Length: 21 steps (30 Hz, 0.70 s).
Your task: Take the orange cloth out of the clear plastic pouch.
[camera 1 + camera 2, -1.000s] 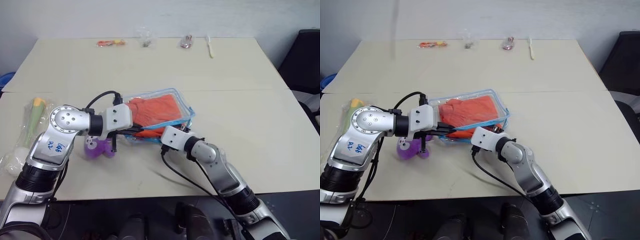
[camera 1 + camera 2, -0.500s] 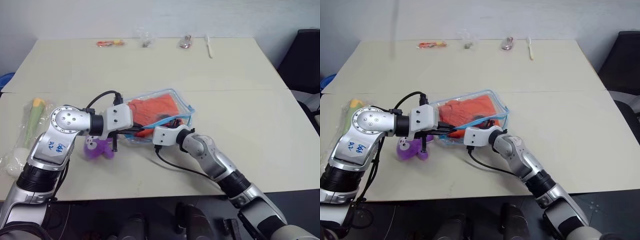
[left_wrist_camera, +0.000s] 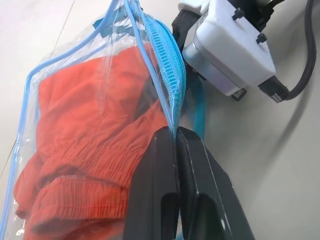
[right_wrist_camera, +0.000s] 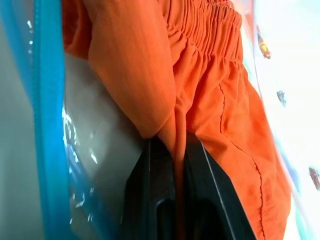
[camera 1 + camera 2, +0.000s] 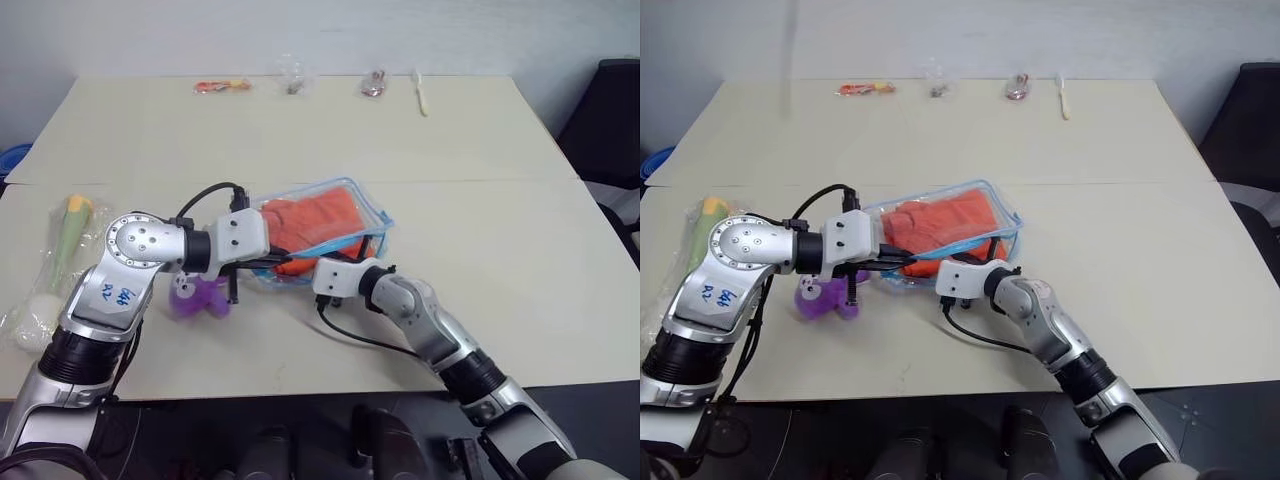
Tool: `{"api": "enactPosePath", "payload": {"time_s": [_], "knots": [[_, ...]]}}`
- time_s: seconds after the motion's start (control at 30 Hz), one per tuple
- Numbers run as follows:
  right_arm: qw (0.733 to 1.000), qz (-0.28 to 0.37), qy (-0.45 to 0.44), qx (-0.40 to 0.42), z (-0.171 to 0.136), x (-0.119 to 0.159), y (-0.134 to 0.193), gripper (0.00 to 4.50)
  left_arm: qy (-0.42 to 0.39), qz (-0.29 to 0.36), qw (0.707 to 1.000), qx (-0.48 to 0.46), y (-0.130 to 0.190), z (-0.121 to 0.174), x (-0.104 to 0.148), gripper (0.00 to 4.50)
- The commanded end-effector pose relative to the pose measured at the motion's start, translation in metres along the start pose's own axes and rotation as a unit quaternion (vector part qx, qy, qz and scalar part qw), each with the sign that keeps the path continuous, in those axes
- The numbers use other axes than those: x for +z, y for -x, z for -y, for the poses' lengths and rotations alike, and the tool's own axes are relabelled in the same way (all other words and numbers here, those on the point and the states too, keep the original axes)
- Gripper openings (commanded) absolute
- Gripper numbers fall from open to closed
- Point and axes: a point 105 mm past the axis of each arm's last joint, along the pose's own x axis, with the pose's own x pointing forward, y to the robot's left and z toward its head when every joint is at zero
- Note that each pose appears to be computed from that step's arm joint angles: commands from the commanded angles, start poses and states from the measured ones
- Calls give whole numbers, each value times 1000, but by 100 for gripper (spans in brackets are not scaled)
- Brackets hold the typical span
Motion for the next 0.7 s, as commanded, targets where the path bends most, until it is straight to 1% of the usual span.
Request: {"api": "enactPosePath", "payload": {"time_s": [0.03, 0.13, 0.3, 0.4, 0.53, 0.63, 0.7], "knots": [[1000, 27, -1, 6, 5, 14, 14, 2, -8, -4, 1000, 11, -3, -2, -2, 0], [998, 56, 3, 33, 2, 28, 34, 2, -3, -7, 1000, 22, -10, -5, -5, 0], [995, 59, 23, 72, -2, 30, 69, 2, -2, -8, 1000, 29, -19, -9, -8, 0], [995, 58, 34, 71, 7, 31, 88, 2, -3, -8, 999, 33, -25, -12, -11, 0], [995, 64, 27, 69, 17, 39, 110, 2, -4, -7, 999, 34, -31, -15, -13, 0], [993, 75, 13, 94, 15, 50, 136, 2, -3, 0, 999, 35, -38, -17, -13, 0], [992, 75, 4, 104, 13, 53, 144, 2, -3, 3, 999, 34, -40, -17, -13, 0]]}}
